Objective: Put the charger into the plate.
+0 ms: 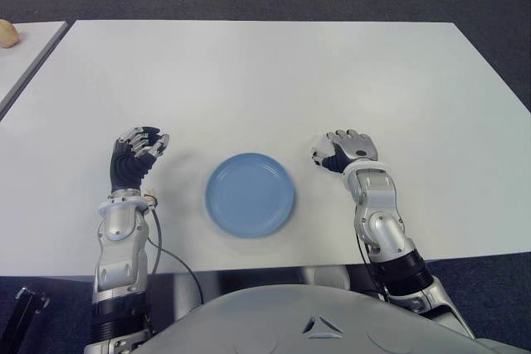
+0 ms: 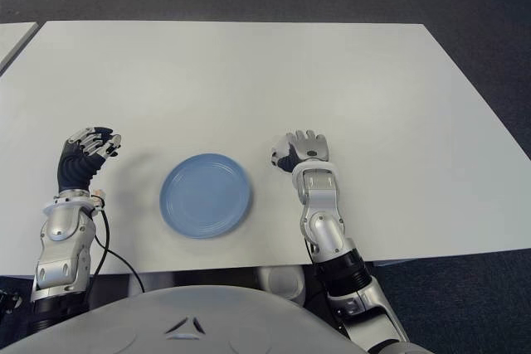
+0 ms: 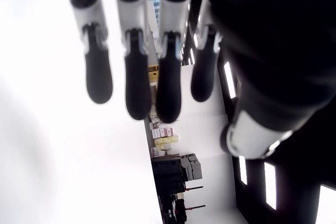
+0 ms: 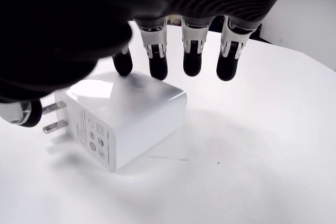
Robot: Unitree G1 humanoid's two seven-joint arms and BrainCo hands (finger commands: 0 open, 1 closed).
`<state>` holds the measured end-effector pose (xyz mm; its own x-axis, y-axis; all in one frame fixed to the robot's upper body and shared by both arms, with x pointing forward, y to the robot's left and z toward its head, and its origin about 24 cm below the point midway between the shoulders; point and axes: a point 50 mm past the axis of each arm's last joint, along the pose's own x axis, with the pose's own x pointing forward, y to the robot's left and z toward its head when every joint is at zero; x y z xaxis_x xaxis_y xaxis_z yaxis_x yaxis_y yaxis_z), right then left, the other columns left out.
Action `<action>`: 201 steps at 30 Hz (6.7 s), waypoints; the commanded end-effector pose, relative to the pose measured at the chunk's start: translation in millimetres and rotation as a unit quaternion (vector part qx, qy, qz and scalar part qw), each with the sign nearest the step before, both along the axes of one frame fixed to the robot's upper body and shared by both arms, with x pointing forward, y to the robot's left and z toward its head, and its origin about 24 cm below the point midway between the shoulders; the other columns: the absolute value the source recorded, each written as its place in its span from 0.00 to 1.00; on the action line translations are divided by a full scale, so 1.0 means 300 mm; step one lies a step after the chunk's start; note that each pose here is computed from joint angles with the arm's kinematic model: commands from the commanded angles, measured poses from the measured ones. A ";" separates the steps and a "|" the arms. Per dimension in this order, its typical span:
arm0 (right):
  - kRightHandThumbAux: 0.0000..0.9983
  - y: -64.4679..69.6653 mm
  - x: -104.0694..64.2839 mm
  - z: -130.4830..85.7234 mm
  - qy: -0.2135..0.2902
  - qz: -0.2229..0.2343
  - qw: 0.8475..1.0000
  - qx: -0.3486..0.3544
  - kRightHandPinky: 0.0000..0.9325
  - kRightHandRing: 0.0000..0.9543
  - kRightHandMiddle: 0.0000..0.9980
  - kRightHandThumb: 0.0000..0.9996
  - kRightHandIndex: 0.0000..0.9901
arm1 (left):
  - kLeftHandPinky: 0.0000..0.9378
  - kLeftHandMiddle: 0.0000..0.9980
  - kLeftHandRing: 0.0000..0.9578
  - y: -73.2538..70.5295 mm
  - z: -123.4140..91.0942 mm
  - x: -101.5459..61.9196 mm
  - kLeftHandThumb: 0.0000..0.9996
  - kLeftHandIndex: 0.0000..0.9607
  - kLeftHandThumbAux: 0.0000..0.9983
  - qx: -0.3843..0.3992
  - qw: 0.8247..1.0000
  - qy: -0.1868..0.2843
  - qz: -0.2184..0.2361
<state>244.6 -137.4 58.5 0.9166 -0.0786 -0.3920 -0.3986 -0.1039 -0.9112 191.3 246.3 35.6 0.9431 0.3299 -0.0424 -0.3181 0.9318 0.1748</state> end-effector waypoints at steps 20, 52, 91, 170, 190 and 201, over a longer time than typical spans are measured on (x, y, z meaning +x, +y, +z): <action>0.21 -0.047 -0.151 0.070 -0.162 -0.067 0.965 0.197 0.00 0.00 0.00 0.65 0.00 | 0.51 0.49 0.52 0.002 -0.014 -0.001 0.71 0.44 0.72 0.002 1.000 0.016 -0.010; 0.20 -0.150 -0.104 -0.018 -0.130 -0.126 0.962 0.206 0.00 0.00 0.00 0.70 0.00 | 0.52 0.50 0.52 0.003 -0.011 -0.005 0.71 0.44 0.72 0.014 1.000 0.016 -0.014; 0.15 -0.060 -0.050 -0.173 0.048 0.009 0.993 0.112 0.00 0.00 0.00 0.69 0.00 | 0.51 0.50 0.52 0.005 -0.010 -0.012 0.71 0.44 0.72 0.002 1.000 0.013 -0.008; 0.26 0.218 0.000 -0.021 -0.174 -0.016 0.955 0.240 0.00 0.00 0.00 0.54 0.00 | 0.50 0.47 0.50 -0.012 0.007 -0.018 0.71 0.44 0.72 0.017 1.000 0.010 -0.013; 0.30 0.276 0.000 -0.019 -0.203 0.014 0.940 0.275 0.00 0.00 0.00 0.45 0.00 | 0.51 0.48 0.51 -0.016 0.012 -0.017 0.70 0.44 0.72 0.009 1.000 0.012 -0.009; 0.34 0.274 -0.081 -0.079 -0.161 -0.015 0.953 0.256 0.00 0.00 0.00 0.46 0.00 | 0.51 0.49 0.52 -0.004 -0.001 -0.016 0.71 0.44 0.72 0.006 1.000 0.014 -0.005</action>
<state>235.2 -60.2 45.4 0.9994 0.0259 -0.0210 -0.0293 0.3803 -0.9244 185.8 242.9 38.7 0.9474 0.3159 -0.0517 -0.2997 0.9322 0.2029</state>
